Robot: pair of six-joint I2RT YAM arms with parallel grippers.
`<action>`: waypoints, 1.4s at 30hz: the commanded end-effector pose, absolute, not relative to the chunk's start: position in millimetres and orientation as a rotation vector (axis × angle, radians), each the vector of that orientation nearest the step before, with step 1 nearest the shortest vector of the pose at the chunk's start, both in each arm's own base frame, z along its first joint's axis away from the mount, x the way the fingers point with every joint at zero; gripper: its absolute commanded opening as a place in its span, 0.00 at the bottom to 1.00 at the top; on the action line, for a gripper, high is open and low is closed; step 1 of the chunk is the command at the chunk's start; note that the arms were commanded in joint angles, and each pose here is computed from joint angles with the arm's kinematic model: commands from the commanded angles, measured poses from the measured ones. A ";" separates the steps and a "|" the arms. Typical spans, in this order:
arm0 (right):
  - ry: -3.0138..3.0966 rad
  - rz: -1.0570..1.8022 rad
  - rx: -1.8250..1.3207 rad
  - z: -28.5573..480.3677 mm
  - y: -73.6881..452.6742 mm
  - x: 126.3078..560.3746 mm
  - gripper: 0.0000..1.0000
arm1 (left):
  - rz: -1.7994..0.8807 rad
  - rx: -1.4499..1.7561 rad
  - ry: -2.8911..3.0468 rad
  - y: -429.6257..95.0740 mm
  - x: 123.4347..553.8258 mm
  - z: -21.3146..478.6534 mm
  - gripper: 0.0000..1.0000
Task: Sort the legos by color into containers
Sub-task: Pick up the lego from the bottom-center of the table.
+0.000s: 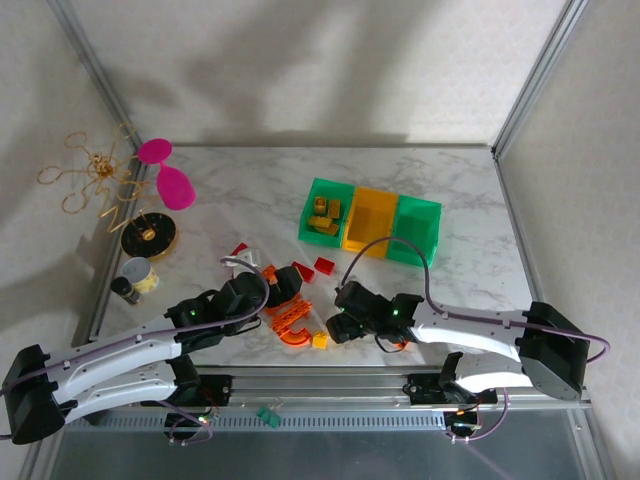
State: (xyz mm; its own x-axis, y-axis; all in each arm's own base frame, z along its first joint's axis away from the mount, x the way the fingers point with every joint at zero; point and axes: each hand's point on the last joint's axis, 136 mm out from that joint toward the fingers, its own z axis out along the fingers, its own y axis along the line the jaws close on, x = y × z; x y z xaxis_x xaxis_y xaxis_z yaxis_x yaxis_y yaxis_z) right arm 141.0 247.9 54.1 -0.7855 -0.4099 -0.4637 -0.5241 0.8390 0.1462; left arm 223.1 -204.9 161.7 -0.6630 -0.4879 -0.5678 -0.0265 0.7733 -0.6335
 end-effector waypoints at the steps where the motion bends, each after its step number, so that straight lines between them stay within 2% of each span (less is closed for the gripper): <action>1: 2.614 0.400 -0.641 46.5 248.1 135.5 0.80 | -0.775 -0.415 2.202 -203.0 219.9 155.3 1.00; 9: 2.604 0.408 -0.707 33.9 257.9 132.6 0.71 | -0.767 -0.437 2.187 -198.3 220.3 159.3 1.00; 16: 2.581 0.348 -0.715 32.8 264.1 143.2 0.59 | -0.761 -0.447 2.179 -195.2 219.9 161.1 1.00; 23: 2.567 0.303 -0.726 30.8 269.8 151.0 0.46 | -0.755 -0.467 2.170 -190.2 219.0 160.4 1.00; 29: 2.555 0.266 -0.712 32.6 270.9 157.6 0.30 | -0.759 -0.471 2.148 -187.2 219.7 165.9 1.00; 36: 2.515 0.304 -0.679 55.0 279.0 173.4 0.26 | -0.748 -0.479 2.112 -180.7 222.0 174.3 1.00; 42: 2.447 0.320 -0.611 91.0 286.2 218.7 0.25 | -0.709 -0.481 2.088 -174.3 227.2 183.9 1.00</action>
State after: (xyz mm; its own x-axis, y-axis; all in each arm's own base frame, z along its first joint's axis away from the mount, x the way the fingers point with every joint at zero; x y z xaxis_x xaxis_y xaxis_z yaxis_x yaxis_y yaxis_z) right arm 193.9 282.1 65.3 -0.7536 -0.3715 -0.5423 -0.4981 0.8611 0.1023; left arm 222.6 -185.7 176.6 -0.5986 -0.5528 -0.5797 -0.0530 0.7495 -0.6599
